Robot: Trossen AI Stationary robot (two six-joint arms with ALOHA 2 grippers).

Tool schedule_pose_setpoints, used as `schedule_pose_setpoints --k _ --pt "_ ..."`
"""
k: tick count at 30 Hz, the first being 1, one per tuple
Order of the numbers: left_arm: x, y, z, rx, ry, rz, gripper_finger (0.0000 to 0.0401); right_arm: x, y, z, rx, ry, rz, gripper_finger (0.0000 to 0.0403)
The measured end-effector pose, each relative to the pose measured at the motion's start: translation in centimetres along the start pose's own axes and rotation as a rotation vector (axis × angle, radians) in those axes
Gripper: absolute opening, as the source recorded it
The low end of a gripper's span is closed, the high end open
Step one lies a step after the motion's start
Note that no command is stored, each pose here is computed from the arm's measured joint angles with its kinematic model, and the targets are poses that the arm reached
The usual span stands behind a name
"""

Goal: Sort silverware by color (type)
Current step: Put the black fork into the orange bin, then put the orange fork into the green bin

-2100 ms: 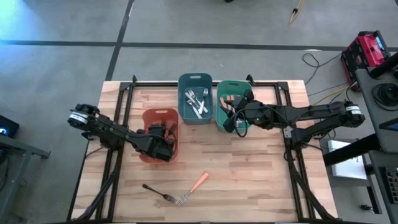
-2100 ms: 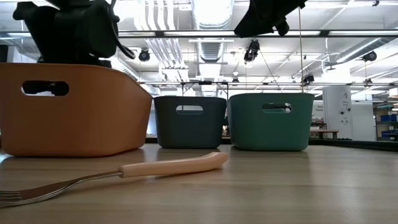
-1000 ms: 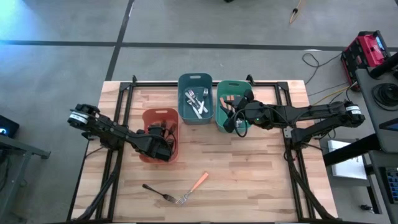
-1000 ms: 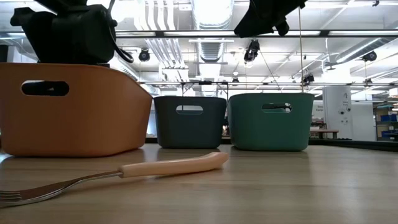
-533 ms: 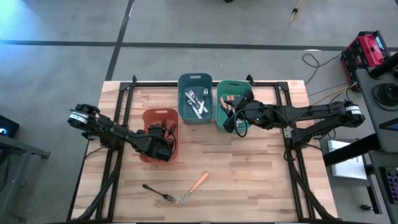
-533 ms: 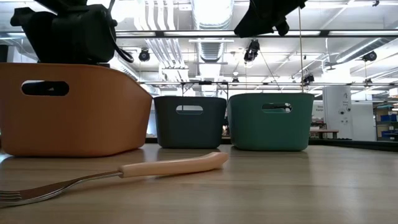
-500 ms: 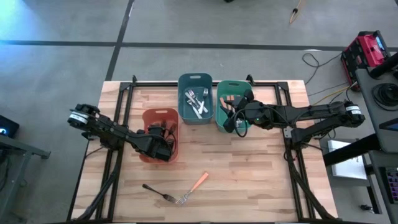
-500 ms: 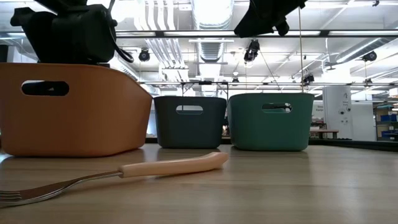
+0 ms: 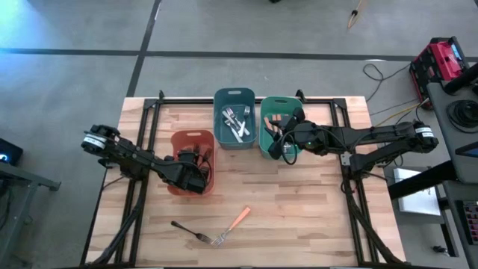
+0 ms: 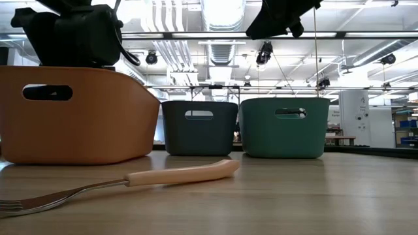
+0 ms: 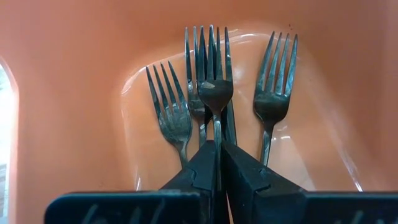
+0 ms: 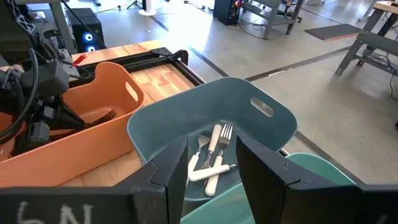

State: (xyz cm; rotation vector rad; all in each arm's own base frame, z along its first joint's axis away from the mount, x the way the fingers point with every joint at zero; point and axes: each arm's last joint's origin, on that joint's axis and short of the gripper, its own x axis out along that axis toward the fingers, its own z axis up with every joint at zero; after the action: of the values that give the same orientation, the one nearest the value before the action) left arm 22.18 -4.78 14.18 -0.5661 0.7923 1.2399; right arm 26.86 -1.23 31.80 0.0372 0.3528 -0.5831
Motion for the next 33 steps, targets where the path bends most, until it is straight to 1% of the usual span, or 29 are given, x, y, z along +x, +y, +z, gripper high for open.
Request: schedule_pose_setpoints --k 3,5,12,16,20,24,26,29,33 --pt "0.0 0.0 0.0 -0.003 0.000 0.000 0.0010 0.0 0.0 0.0 0.000 0.000 0.000 0.0127" --pt "0.0 0.0 0.0 -0.003 0.000 0.000 0.0020 0.0 0.0 0.0 0.000 0.000 0.000 0.0127" --pt "0.0 0.0 0.0 -0.002 0.000 0.001 0.0074 0.0 0.0 0.0 0.000 0.000 0.000 0.0127" --pt "-0.2 0.1 0.1 0.008 0.000 0.014 0.0096 0.0 0.0 0.0 0.000 0.000 0.000 0.0127" --pt "-1.4 -0.1 1.1 0.043 -0.003 0.056 0.0108 0.0 0.0 0.2 -0.001 -0.005 0.001 0.0127" --pt "-3.2 -0.5 2.4 0.124 -0.038 0.097 0.0109 -0.1 0.0 0.5 0.003 -0.012 0.012 0.0127" --pt "-4.3 -0.5 3.0 0.174 -0.071 0.107 0.0109 -0.2 0.2 0.7 0.007 -0.011 0.059 0.0127" --pt "-5.8 -0.4 3.7 0.238 -0.122 0.106 0.0109 -0.3 0.5 0.9 0.008 0.004 0.189 0.0127" --pt "-7.6 0.4 4.0 0.310 -0.191 0.033 0.0109 -0.2 1.3 0.7 0.007 0.036 0.345 0.0127"
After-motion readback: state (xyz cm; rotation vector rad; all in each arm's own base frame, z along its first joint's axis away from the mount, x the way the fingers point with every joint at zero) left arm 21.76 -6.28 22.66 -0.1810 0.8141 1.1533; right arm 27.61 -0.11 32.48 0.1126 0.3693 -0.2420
